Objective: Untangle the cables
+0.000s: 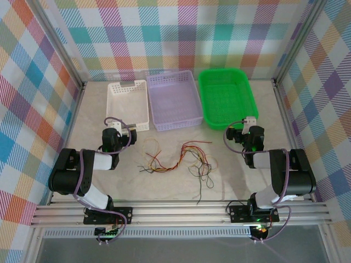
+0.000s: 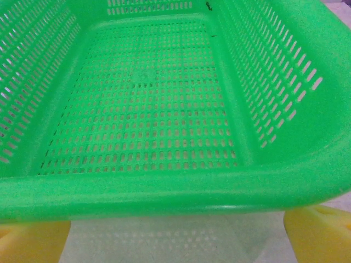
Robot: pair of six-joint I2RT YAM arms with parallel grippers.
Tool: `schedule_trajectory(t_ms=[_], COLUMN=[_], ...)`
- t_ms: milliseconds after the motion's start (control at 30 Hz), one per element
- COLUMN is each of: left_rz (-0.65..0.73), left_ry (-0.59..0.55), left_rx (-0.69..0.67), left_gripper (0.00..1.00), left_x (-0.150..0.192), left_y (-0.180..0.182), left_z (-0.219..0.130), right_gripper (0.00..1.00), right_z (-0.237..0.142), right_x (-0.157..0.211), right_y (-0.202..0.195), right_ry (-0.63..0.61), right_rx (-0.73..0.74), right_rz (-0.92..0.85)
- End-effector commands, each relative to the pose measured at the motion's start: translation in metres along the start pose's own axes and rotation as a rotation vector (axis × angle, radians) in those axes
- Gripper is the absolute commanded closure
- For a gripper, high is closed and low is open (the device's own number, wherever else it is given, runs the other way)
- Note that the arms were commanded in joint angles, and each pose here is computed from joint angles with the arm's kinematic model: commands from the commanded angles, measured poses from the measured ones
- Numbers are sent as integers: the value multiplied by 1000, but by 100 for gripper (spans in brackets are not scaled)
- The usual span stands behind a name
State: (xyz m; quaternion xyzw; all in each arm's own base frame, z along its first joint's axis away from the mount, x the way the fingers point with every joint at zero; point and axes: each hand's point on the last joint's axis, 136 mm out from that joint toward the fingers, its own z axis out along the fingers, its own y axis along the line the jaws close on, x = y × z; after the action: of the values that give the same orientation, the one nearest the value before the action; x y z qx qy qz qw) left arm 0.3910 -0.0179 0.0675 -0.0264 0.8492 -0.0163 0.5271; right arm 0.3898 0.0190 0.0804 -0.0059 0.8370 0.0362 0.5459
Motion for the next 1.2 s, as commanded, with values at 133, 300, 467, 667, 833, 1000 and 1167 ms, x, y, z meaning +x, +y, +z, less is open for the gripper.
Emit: schedule_trajectory(t_ms=[133, 300, 467, 667, 833, 1000, 1167], left_rz=[8, 8, 10, 9, 9, 8, 9], left_ry=[-35, -35, -36, -34, -33, -35, -33], left_rx=[10, 8, 8, 8, 8, 10, 11], left_gripper=[0, 0, 0, 0, 0, 0, 0], left_x=[-13, -13, -14, -13, -13, -14, -13], left_y=[-1, 0, 0, 0, 0, -1, -1], left_z=[2, 2, 2, 2, 2, 2, 2], right_gripper=[0, 0, 0, 0, 0, 0, 0], right_z=[2, -6, -26, -67, -103, -118, -138], right_x=[-14, -28, -51, -88, -117, -125, -138], right_y=[0, -3, -8, 0, 16, 34, 79], right_ry=[-46, -49, -58, -165, -259, -196, -105], right_rx=[-9, 34, 71, 39, -54, -163, -436], right_rz=[4, 0, 19, 43, 82, 261, 402])
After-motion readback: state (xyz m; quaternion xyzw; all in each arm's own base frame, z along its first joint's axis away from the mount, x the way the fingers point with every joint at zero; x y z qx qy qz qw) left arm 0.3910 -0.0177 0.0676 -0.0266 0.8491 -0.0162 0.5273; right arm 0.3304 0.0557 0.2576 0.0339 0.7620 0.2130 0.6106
